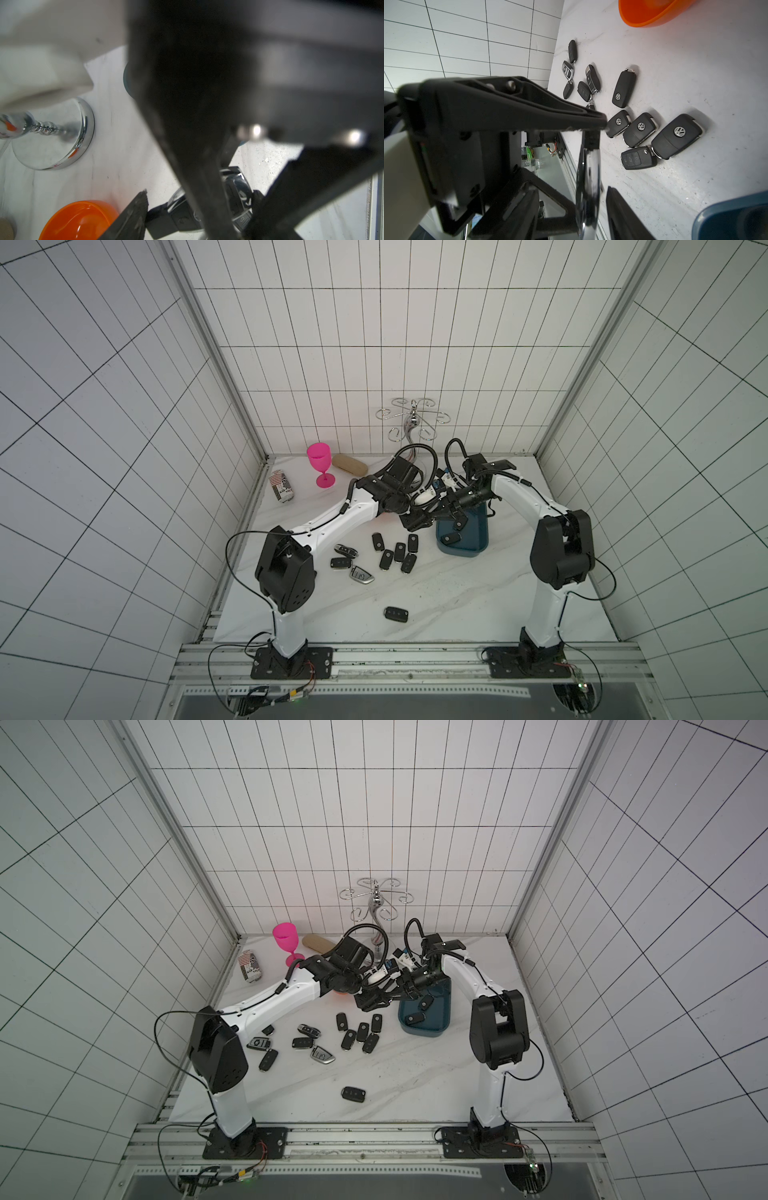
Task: Place the car key into the storage box
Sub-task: Place the car key in the storage box.
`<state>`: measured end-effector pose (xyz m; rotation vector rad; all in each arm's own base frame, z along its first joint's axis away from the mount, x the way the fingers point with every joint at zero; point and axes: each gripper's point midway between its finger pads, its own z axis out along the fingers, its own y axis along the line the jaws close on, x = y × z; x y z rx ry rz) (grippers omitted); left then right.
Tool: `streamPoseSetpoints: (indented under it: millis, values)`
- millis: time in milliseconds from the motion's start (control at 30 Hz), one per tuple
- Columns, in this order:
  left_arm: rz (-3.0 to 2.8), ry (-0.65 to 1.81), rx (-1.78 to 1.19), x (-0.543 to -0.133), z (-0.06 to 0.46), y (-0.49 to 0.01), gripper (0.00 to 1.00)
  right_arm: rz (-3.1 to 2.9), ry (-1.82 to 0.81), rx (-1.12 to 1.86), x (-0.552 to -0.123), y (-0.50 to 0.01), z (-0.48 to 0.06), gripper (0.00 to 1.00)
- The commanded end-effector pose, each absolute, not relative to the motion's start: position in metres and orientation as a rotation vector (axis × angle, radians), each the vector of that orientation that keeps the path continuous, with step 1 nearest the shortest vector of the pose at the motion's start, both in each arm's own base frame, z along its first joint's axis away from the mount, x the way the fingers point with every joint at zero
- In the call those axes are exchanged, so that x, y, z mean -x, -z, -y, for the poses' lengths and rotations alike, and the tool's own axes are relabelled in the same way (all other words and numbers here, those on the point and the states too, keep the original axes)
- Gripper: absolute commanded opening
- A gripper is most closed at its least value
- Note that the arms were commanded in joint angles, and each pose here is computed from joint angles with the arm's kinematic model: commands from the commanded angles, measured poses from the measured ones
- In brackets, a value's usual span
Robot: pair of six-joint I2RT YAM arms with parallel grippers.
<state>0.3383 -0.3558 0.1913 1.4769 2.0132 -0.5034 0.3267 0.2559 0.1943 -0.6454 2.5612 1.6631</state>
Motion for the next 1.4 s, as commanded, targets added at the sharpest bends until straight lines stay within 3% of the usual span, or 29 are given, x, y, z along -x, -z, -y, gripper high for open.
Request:
streamPoseSetpoints:
  millis: [0, 233, 333, 400, 433, 600, 767, 933, 1033, 1233, 1367]
  values:
    - [-1.955, 0.503, -1.478, -0.345, 0.366, -0.2, 0.62, -2.583, -1.752, 0.66, -0.313, -0.184, -0.262, 0.44]
    - [-1.957, 0.506, -1.483, -0.343, 0.366, -0.198, 0.62, -2.58, -1.753, 0.67, -0.315, -0.184, -0.264, 0.13]
    - [-1.955, 0.51, -1.486, -0.341, 0.367, -0.197, 0.74, -2.588, -1.733, 0.675, -0.316, -0.182, -0.263, 0.05]
    - [-1.962, 0.497, -1.486, -0.341, 0.367, -0.196, 0.94, -2.593, -1.712, 0.678, -0.318, -0.182, -0.261, 0.04]
    - [-1.962, 0.501, -1.495, -0.339, 0.367, -0.195, 0.99, -2.598, -1.697, 0.678, -0.319, -0.181, -0.26, 0.04]
    - [-1.987, 0.447, -1.452, -0.342, 0.357, -0.204, 0.99, -2.629, -1.562, 0.603, -0.344, -0.175, -0.233, 0.04]
    - [-2.051, 0.391, -1.225, -0.37, 0.315, -0.225, 0.99, -2.781, -1.109, 0.507, -0.379, -0.136, -0.166, 0.01]
    - [-2.233, 0.438, -0.939, -0.404, 0.241, -0.229, 0.99, -2.844, -0.675, 0.513, -0.384, -0.107, -0.117, 0.02]
    - [-2.365, 0.283, -0.698, -0.429, 0.184, -0.22, 0.99, -2.884, -0.619, 0.503, -0.38, -0.094, -0.109, 0.02]
    - [-2.612, 0.046, -0.449, -0.429, 0.089, -0.195, 0.99, -2.89, -0.528, 0.536, -0.384, -0.073, -0.108, 0.02]
    - [-2.686, 0.033, -0.254, -0.425, 0.042, -0.183, 0.99, -2.904, -0.523, 0.562, -0.387, -0.062, -0.117, 0.02]
